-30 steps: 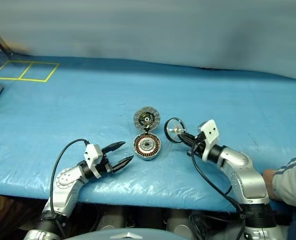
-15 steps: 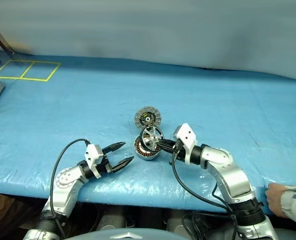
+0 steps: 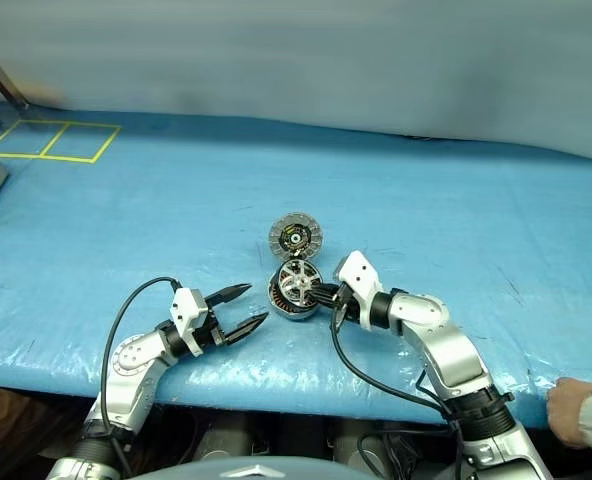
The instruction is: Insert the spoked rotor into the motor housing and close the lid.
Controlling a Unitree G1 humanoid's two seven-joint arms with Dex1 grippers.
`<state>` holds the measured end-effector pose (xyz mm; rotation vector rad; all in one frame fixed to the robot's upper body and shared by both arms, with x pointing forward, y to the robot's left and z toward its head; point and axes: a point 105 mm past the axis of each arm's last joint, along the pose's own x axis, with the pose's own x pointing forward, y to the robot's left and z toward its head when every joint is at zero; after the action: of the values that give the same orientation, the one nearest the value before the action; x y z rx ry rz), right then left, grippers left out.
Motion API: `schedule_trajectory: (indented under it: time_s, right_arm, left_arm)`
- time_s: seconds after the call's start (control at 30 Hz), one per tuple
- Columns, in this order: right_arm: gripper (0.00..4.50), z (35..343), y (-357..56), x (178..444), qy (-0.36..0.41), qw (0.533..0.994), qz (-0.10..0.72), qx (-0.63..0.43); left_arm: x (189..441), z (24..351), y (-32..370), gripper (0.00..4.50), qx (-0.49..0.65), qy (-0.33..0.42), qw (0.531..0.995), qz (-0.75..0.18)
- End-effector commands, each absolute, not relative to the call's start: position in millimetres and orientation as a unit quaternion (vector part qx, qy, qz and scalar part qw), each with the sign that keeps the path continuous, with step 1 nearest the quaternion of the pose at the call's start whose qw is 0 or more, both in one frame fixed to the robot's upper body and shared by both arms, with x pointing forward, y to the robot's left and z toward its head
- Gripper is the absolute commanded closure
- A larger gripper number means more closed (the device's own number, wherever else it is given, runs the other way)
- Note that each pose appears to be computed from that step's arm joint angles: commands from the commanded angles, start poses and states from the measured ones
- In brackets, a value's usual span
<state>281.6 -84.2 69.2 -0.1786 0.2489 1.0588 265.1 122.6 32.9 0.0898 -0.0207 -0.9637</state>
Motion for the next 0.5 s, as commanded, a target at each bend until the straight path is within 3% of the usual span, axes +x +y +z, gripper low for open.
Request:
schedule_trajectory:
  time_s: [0.03, 0.33, 0.5]
  right_arm:
    - [4.46, 78.3, -81.4, 282.3, 0.098, 0.849, 0.51, -0.094]
    - [1.7, 78.4, -80.8, 284.5, 0.091, 0.854, 0.503, -0.102]
    - [1.7, 87.5, -74.4, 285.3, 0.072, 0.857, 0.506, -0.067]
  left_arm:
    - [265.6, 42.7, 121.0, 0.93, 0.055, -0.03, 0.883, -0.465]
    - [263.5, 41.4, 120.3, 0.93, 0.053, -0.029, 0.884, -0.464]
    - [263.0, 42.1, 121.1, 0.93, 0.054, -0.031, 0.886, -0.46]
